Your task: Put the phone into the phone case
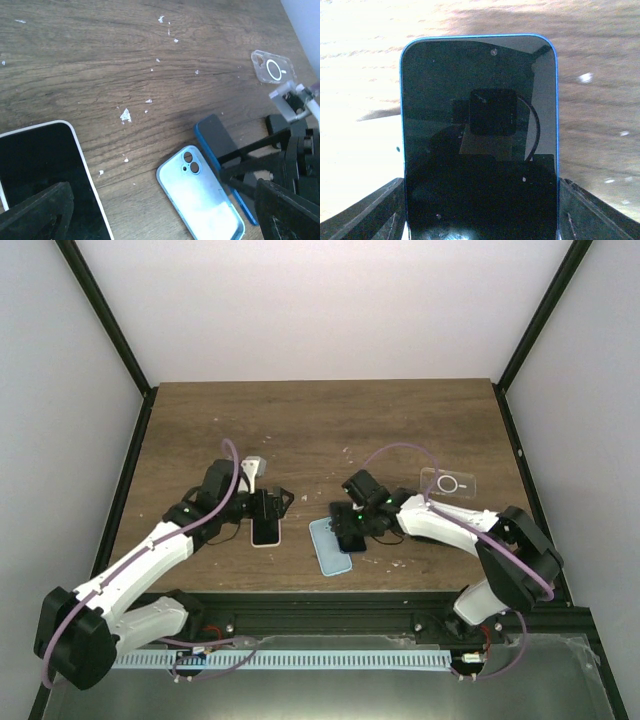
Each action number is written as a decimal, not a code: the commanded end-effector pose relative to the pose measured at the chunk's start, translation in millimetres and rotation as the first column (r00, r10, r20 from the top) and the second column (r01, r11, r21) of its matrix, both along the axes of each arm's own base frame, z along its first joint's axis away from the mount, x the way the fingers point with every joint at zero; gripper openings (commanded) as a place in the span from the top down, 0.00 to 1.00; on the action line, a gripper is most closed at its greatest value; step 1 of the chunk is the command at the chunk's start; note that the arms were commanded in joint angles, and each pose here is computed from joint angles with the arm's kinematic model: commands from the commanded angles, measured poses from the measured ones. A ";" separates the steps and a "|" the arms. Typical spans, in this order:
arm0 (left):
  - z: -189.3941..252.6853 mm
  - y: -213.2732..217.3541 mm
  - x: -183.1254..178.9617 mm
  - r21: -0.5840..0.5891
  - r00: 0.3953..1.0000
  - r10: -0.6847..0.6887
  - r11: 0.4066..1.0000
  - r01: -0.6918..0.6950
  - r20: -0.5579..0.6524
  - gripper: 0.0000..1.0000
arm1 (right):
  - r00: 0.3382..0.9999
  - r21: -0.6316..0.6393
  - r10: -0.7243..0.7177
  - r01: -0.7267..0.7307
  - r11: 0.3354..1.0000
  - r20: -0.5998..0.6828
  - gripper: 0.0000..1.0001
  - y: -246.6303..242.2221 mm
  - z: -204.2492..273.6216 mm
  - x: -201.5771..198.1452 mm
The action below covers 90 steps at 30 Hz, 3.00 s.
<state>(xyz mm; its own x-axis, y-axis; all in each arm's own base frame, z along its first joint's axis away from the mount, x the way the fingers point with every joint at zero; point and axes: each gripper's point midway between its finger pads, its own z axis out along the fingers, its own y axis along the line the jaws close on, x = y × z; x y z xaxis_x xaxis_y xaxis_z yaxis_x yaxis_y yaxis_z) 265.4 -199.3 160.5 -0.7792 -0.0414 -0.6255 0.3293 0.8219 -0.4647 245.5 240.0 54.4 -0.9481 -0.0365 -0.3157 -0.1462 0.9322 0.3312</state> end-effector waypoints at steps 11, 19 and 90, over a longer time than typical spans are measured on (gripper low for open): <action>-8.7 12.2 -12.1 -0.077 0.988 0.120 0.989 -0.127 -0.099 0.12 | 0.996 0.037 0.084 -0.085 0.996 0.015 0.32 72.6 19.0 -27.4; -3.5 8.5 -12.9 -0.120 0.978 0.141 0.980 -0.160 -0.153 0.17 | 0.995 0.002 0.103 -0.103 0.995 0.003 0.32 81.3 2.8 -35.4; -15.4 -7.9 -2.7 -0.083 0.948 0.009 0.996 -0.038 -0.317 0.48 | 0.987 0.119 0.121 -0.108 0.987 -0.108 0.20 72.0 -8.2 -59.7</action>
